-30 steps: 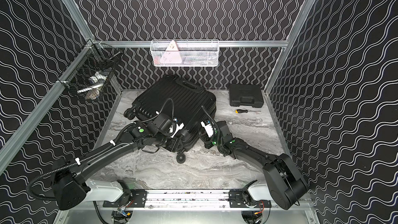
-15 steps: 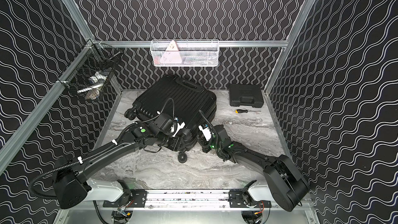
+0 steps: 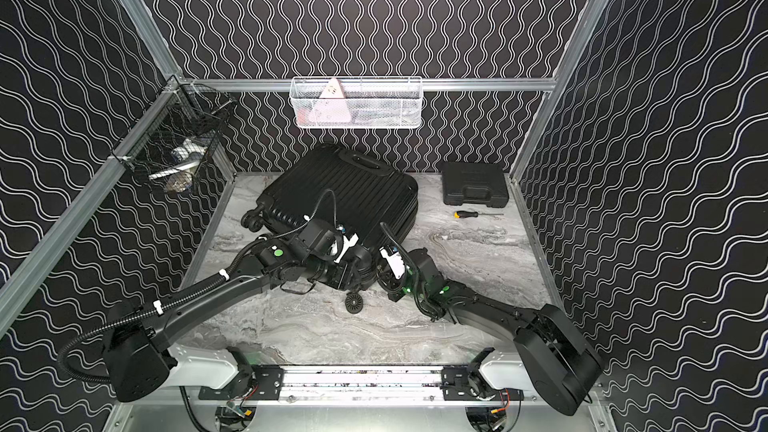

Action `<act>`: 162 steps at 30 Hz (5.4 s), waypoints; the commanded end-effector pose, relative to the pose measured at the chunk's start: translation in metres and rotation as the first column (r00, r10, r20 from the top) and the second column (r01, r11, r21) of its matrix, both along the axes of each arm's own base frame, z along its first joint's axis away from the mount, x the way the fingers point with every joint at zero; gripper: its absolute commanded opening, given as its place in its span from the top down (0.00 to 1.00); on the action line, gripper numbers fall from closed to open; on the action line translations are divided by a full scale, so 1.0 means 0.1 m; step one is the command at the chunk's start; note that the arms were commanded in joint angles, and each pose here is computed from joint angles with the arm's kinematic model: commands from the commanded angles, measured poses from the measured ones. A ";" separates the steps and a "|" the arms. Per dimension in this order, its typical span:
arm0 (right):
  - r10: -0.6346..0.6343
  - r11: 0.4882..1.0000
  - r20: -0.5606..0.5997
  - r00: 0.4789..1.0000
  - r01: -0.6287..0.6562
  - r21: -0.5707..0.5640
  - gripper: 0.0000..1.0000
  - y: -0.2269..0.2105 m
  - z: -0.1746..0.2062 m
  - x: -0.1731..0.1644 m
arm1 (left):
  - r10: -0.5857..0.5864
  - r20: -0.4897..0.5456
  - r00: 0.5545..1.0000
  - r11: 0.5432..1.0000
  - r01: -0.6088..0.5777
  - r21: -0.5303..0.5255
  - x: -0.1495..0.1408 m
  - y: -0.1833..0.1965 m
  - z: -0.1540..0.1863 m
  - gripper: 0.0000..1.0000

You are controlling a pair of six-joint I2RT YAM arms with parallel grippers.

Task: Close the suitcase zippers
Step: Zip the zipper on the suitcase, then place the suitcase at the center of the board, then adjust the suitcase at the center of the board, then zip the zipper on the suitcase.

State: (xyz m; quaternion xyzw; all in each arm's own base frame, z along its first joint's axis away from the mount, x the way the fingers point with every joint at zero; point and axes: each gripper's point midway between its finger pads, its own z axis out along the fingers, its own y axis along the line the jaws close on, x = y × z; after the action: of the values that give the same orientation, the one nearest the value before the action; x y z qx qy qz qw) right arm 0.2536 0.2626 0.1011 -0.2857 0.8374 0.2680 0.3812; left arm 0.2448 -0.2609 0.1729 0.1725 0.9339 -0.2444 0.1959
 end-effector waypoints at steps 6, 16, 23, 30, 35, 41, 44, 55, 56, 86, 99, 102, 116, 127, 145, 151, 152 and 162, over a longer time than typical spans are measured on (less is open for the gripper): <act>0.186 0.979 0.078 0.979 -0.192 0.072 1.00 0.31 0.22 -0.28 | 0.084 0.147 0.986 0.988 -0.063 -0.141 0.38 -0.23 0.30 0.73; 0.253 0.963 0.097 0.963 -0.260 0.072 1.00 0.41 0.26 -0.47 | 0.124 0.195 0.973 0.979 -0.088 -0.182 0.48 -0.26 0.51 0.74; 0.271 0.958 0.101 0.957 -0.279 0.065 1.00 0.41 0.26 -0.53 | 0.132 0.201 0.971 0.978 -0.094 -0.185 0.49 -0.25 0.52 0.74; 0.083 0.997 0.065 0.994 -0.082 -0.012 1.00 0.26 0.10 -0.24 | 0.081 0.173 0.982 0.975 -0.042 -0.219 0.42 -0.37 0.45 0.71; -0.043 0.998 0.053 0.998 0.045 -0.041 1.00 0.13 0.03 -0.09 | -0.028 0.144 0.989 0.974 0.059 -0.220 0.31 -0.53 0.38 0.65; -0.135 0.990 0.049 0.990 0.137 -0.043 1.00 -0.02 0.01 0.02 | -0.192 0.179 0.965 0.942 0.233 -0.244 0.11 -0.68 0.47 0.35; -0.161 0.986 0.037 0.986 0.162 -0.040 1.00 -0.08 0.02 0.06 | -0.200 0.249 0.948 0.955 0.245 -0.169 0.11 -0.54 0.56 0.28; -0.224 0.974 0.025 0.974 0.225 -0.035 1.00 -0.28 0.03 0.21 | -0.027 0.309 0.951 0.984 -0.030 0.177 0.60 0.49 0.83 0.26; -0.231 0.972 0.022 0.973 0.232 -0.034 1.00 -0.30 0.03 0.23 | 0.006 0.320 0.947 0.980 -0.069 0.187 0.66 0.63 0.86 0.26; -0.240 0.970 -0.014 0.971 0.239 -0.046 1.00 -0.42 0.00 0.32 | 0.360 0.191 0.913 0.882 -0.400 0.250 1.30 2.63 0.17 0.15; -0.245 0.969 -0.016 0.969 0.244 -0.036 1.00 -0.41 0.01 0.35 | 0.404 0.149 0.903 0.828 -0.430 0.360 1.26 2.82 -0.07 0.47; -0.250 0.968 -0.011 0.968 0.250 -0.037 1.00 -0.42 0.03 0.37 | 0.413 0.157 0.897 0.831 -0.442 0.339 1.25 2.80 -0.01 0.59; -0.324 0.944 -0.001 0.946 0.323 -0.069 1.00 -0.66 0.07 0.69 | 0.567 0.089 0.819 0.820 -0.572 0.039 0.69 2.42 0.11 0.63; -0.266 0.963 -0.076 0.961 0.262 -0.057 1.00 -0.67 0.01 0.52 | 0.566 0.025 0.824 0.824 -0.565 -0.035 0.55 2.27 0.04 0.64; -0.005 0.991 -0.182 0.983 0.029 0.130 1.00 -0.26 0.09 0.19 | 0.568 0.040 0.822 0.822 -0.563 -0.085 0.58 2.23 0.15 0.68; 0.016 0.985 -0.195 0.981 0.018 0.174 1.00 -0.19 0.13 0.19 | 0.538 0.026 0.843 0.840 -0.533 -0.102 0.57 2.16 0.19 0.68; 0.024 0.981 -0.195 0.980 0.015 0.192 1.00 -0.17 0.15 0.19 | 0.533 0.023 0.846 0.842 -0.528 -0.109 0.57 2.14 0.20 0.68; 0.079 0.951 -0.229 0.970 -0.004 0.308 1.00 -0.03 0.22 0.14 | 0.489 0.001 0.872 0.866 -0.485 -0.117 0.49 1.97 0.15 0.68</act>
State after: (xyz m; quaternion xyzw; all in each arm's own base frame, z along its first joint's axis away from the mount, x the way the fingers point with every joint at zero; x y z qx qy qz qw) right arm 0.2803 0.2353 0.0998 -0.1542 0.8638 0.3665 0.3095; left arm 0.2935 -0.0317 0.1740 -0.1206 0.9418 -0.1595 0.2702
